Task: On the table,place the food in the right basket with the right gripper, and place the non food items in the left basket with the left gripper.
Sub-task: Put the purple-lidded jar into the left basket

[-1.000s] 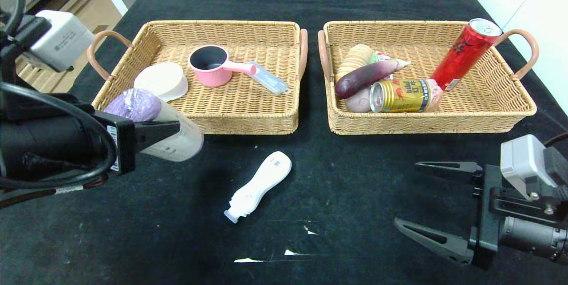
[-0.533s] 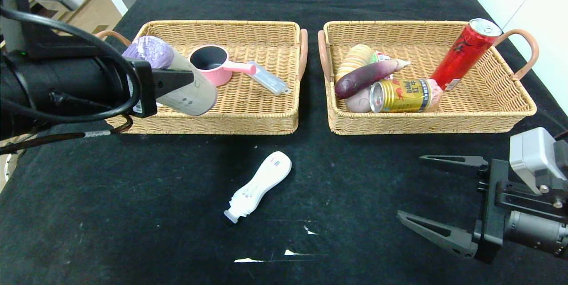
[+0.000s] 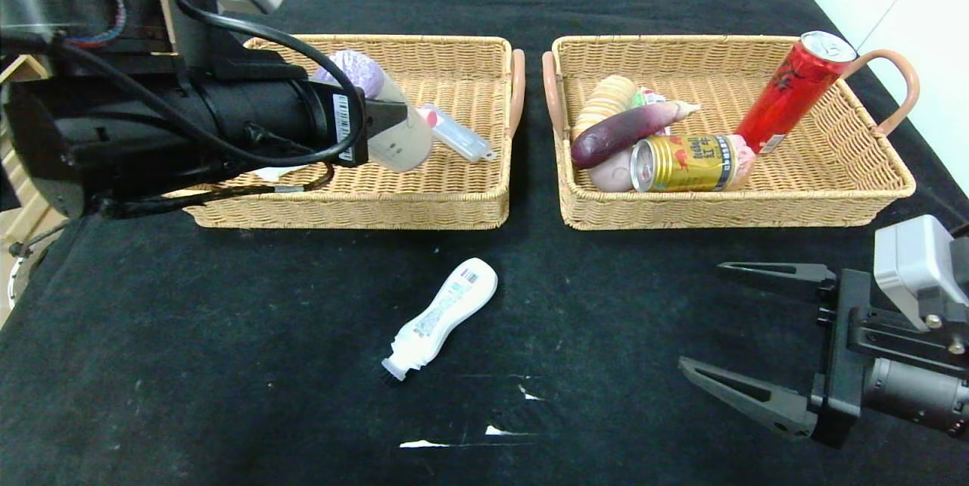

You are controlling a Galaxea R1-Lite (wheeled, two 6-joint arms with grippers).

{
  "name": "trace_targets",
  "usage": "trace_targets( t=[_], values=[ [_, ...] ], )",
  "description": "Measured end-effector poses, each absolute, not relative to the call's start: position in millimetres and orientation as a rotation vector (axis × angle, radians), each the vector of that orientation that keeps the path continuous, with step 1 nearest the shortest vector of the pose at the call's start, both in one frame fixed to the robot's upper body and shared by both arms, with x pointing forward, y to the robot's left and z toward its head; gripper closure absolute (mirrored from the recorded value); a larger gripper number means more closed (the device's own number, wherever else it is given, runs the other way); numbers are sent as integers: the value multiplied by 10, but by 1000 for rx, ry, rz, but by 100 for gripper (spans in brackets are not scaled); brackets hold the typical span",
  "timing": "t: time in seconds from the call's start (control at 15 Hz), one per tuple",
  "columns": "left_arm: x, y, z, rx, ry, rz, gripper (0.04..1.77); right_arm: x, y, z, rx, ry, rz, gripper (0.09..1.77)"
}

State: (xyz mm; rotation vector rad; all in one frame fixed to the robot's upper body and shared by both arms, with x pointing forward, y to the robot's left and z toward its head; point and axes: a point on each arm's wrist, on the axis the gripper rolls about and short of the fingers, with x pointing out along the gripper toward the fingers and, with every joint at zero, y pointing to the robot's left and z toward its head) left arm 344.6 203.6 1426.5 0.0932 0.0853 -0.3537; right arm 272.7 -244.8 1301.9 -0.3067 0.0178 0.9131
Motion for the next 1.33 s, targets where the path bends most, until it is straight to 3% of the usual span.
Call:
trace_targets(
  t=[1.13,1.33],
  values=[
    [4038,1603,14014,117,93,-383,90,2717,-2452,13032,-306,11,912,15],
    [4061,1590,14005,119,95,-383,65,2722,-2455,13028,-305,14,910,15]
  ],
)
